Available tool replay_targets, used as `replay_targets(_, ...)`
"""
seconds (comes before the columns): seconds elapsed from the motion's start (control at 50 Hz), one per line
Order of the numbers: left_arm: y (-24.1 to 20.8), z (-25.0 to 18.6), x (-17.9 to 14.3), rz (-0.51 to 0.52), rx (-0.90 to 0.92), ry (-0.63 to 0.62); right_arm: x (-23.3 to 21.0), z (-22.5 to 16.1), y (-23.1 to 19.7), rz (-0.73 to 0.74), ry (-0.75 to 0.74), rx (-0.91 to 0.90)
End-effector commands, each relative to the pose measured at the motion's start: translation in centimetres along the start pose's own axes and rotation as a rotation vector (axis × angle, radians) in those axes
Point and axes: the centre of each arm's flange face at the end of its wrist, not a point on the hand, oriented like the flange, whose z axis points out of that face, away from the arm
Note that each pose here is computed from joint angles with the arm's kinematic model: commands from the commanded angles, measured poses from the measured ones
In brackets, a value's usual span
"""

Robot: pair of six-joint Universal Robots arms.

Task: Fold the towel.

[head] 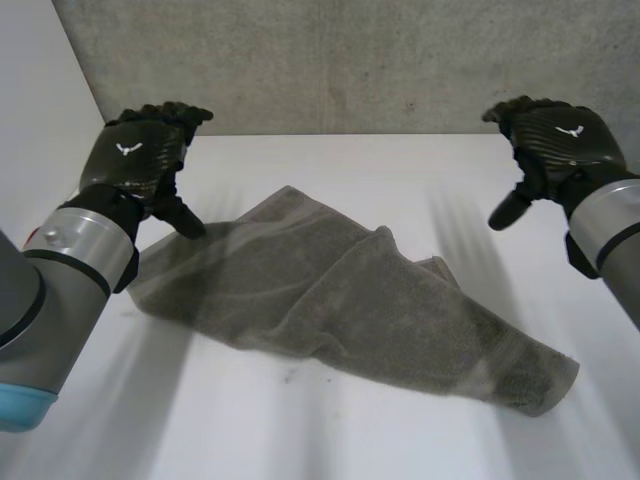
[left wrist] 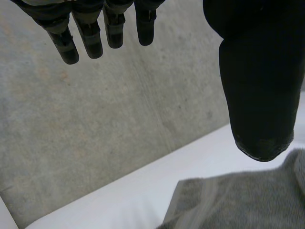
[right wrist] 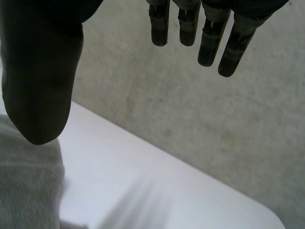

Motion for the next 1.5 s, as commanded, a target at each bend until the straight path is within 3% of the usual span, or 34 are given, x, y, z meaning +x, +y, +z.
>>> replay_targets(0.02,2.8,1.7,1.2,0.152,-0.076,0.071,4.1,-0.3,2.5,0.038,0.1,-0.194)
replay_targets(0.1,5.5,2.8,2.4,0.229,-0.131,0.147,4.9,-0.8,5.2,0.072,0.081,-0.31)
replay_targets(0.28,9.5,3.7,4.8,0.242,-0.206,0.271,5.2,-2.6,10.1,0.147,0.01,-0.471)
replay_targets(0.54,12.8,2.6,6.7,0.216,-0.308,0.422,2.8,-6.0,14.8,0.041,-0.086,-0.584)
replay_targets(1.28,13.9,0.7,7.6,0.213,-0.418,0.46,2.7,-5.4,17.0,-0.055,-0.076,-0.479)
replay_targets(1.5,13.3,1.6,6.2,0.241,-0.418,0.336,3.5,-4.6,16.1,-0.123,-0.056,-0.434)
